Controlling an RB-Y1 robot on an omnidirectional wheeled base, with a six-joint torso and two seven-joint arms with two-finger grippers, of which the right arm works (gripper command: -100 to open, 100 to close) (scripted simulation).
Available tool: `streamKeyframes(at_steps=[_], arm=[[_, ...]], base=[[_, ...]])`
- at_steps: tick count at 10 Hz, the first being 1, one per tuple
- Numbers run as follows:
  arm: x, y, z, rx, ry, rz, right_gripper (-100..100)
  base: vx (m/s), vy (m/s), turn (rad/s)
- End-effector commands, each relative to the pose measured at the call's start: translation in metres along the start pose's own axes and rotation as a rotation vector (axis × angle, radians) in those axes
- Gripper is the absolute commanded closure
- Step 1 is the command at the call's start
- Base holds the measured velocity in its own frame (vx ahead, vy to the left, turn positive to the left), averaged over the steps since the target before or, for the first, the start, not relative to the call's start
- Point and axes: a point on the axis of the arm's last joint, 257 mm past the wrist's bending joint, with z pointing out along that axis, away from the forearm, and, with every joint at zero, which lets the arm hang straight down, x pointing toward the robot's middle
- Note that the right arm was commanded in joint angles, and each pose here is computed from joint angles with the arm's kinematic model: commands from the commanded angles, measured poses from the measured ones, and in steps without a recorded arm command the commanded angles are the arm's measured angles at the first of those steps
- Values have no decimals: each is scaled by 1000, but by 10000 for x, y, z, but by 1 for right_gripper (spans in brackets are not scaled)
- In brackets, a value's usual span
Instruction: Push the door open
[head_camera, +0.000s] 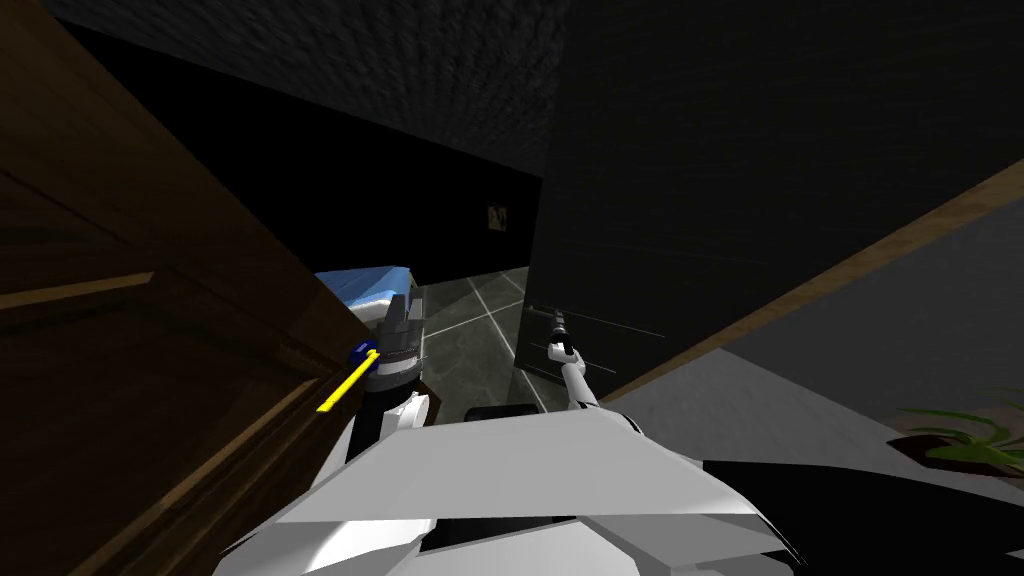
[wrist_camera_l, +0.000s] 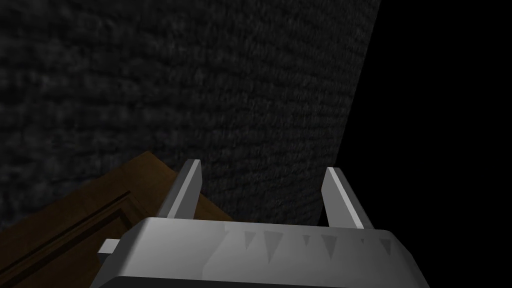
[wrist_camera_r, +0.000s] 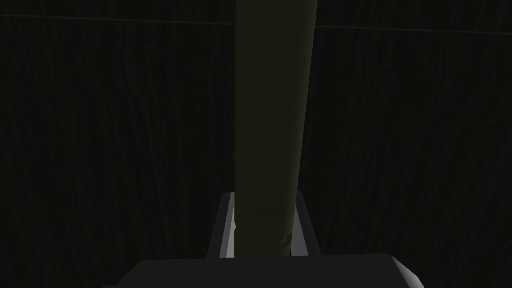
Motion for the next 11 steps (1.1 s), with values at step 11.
streamKeyframes(at_steps=[11], arm=[[131, 44, 103, -9, -10, 8, 100]], base=[[94, 22, -133]])
